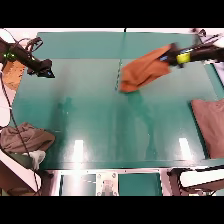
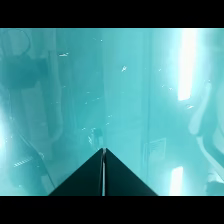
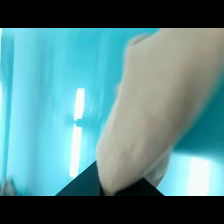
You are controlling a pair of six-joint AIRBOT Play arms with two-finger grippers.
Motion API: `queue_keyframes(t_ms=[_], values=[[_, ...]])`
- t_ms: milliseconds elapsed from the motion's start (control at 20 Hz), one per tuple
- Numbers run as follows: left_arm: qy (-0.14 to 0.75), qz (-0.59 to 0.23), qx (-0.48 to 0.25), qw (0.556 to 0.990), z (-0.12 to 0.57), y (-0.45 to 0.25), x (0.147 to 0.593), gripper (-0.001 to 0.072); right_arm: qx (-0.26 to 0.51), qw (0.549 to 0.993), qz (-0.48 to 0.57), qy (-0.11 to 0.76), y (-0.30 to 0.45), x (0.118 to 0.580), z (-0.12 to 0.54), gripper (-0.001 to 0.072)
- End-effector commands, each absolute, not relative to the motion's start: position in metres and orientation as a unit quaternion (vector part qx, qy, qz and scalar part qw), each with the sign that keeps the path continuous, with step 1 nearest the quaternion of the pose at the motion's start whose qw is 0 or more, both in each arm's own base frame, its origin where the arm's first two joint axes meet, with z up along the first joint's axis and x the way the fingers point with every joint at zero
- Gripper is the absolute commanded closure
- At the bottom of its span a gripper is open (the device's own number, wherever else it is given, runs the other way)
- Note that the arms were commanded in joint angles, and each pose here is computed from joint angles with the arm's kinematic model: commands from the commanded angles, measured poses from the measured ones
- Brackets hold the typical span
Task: Fold the shirts.
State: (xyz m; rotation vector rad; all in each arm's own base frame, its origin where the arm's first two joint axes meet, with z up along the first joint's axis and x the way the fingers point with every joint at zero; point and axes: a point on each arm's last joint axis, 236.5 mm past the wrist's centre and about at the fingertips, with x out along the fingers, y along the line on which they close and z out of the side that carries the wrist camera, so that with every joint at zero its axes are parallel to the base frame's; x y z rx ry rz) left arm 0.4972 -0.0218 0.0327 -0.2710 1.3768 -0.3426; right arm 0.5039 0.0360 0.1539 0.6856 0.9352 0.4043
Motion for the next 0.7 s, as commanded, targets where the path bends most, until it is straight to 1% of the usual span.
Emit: queue_keyframes(t_ms=[0, 200, 350, 500, 650], values=[[0.63, -0.157, -0.125, 0.751, 0.033, -0.022, 0.497, 0.0681, 0.343, 0.855, 0.102, 0.376, -0.079, 0.485, 0.206, 0.0694], [0.628, -0.156, -0.125, 0.752, 0.033, -0.022, 0.498, 0.0681, 0.379, 0.866, -0.006, 0.325, -0.197, 0.451, 0.212, 0.0695], [0.627, -0.156, -0.125, 0.753, 0.033, -0.022, 0.499, 0.0681, 0.387, 0.859, -0.083, 0.325, -0.261, 0.411, 0.199, 0.0694], [0.628, -0.155, -0.126, 0.752, 0.033, -0.022, 0.499, 0.0681, 0.387, 0.843, -0.134, 0.349, -0.295, 0.372, 0.183, 0.0694], [0.63, -0.153, -0.13, 0.751, 0.033, -0.022, 0.498, 0.0681, 0.386, 0.826, -0.145, 0.385, -0.296, 0.348, 0.171, 0.0694]])
